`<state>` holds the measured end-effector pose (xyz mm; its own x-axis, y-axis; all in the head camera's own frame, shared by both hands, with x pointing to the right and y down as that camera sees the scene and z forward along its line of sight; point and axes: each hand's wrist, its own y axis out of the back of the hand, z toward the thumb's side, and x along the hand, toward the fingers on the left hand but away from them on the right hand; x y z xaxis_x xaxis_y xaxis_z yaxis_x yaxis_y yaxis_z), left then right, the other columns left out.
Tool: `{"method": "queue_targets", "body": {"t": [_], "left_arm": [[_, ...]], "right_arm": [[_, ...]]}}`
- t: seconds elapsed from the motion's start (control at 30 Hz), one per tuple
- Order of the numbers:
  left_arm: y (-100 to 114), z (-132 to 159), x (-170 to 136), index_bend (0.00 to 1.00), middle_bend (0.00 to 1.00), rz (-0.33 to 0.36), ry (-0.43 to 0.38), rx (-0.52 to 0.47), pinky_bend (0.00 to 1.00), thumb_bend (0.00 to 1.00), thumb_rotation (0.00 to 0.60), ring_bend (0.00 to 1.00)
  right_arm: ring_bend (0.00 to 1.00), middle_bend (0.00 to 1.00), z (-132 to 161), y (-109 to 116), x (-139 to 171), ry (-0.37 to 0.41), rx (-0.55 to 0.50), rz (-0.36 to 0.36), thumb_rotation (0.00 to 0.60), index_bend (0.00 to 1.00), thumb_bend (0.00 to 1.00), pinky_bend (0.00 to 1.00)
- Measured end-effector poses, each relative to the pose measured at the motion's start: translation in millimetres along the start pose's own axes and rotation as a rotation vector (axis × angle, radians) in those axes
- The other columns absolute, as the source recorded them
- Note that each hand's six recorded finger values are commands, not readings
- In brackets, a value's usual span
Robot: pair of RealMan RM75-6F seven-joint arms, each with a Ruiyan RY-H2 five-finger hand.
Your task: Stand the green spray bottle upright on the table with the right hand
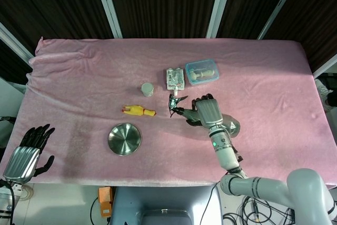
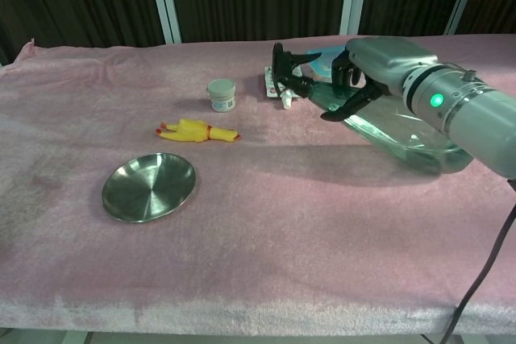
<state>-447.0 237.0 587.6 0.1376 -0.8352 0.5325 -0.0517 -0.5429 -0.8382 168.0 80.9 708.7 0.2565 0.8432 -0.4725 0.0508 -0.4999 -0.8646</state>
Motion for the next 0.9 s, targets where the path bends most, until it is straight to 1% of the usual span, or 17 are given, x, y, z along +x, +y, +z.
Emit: {"method": "queue_targets", "body": {"t": [0.13,0.2,0.23,0.43,0.53,0.63,0.7,0.77,0.9], "left_arm": [[-1,1,-1,0.03,0.0,0.0,-0.001,0.002,0.01,0.41,0.6,0.0],[-1,1,-2,0.03,0.0,0.001,-0.001,0.003,0.01,0.41,0.6,0.0],[-1,1,-1,0.03,0.0,0.001,-0.001,0.003,0.01,0.41,0.6,0.0],[-2,2,-1,0.03,0.0,-0.004,-0.004,0.001,0.01,0.41,0.6,0.0],[-1,2,-1,0.03,0.0,-0.003,-0.006,-0.001,0.01,0.41,0.6,0.0],[-2,2,-1,0.03,0.0,-0.006,-0.006,0.0,0.01,0.41,0.6,0.0],[-2,2,0,0.03,0.0,-0.006,-0.005,0.0,0.01,0.41,0.6,0.0],[-2,2,0,0.03,0.0,-0.007,-0.005,0.001,0.01,0.41,0.6,0.0],[-3,2,0,0.03,0.0,-0.012,-0.007,0.003,0.01,0.41,0.6,0.0]], "right_arm": [[0.42,0.61,-7,16,9,0.024,-0.191,-0.107,0.6,0.88,0.34,0.37],[0.42,0.61,-12,21,14,0.034,-0.284,-0.143,0.6,0.88,0.34,0.37],[0.42,0.61,-16,23,17,0.039,-0.349,-0.165,0.6,0.87,0.34,0.37],[0.42,0.61,-43,26,32,0.065,-0.65,-0.278,0.6,0.86,0.34,0.37],[0.42,0.61,-57,23,38,0.085,-0.749,-0.33,0.6,0.86,0.34,0.37],[0.42,0.61,-69,17,44,0.103,-0.788,-0.367,0.6,0.85,0.34,0.37],[0.42,0.61,-73,12,47,0.111,-0.797,-0.378,0.6,0.83,0.34,0.37],[0.42,0.61,-76,6,52,0.115,-0.806,-0.384,0.6,0.8,0.34,0.38],[0.42,0.61,-79,-2,56,0.109,-0.812,-0.38,0.6,0.78,0.34,0.38]]}}
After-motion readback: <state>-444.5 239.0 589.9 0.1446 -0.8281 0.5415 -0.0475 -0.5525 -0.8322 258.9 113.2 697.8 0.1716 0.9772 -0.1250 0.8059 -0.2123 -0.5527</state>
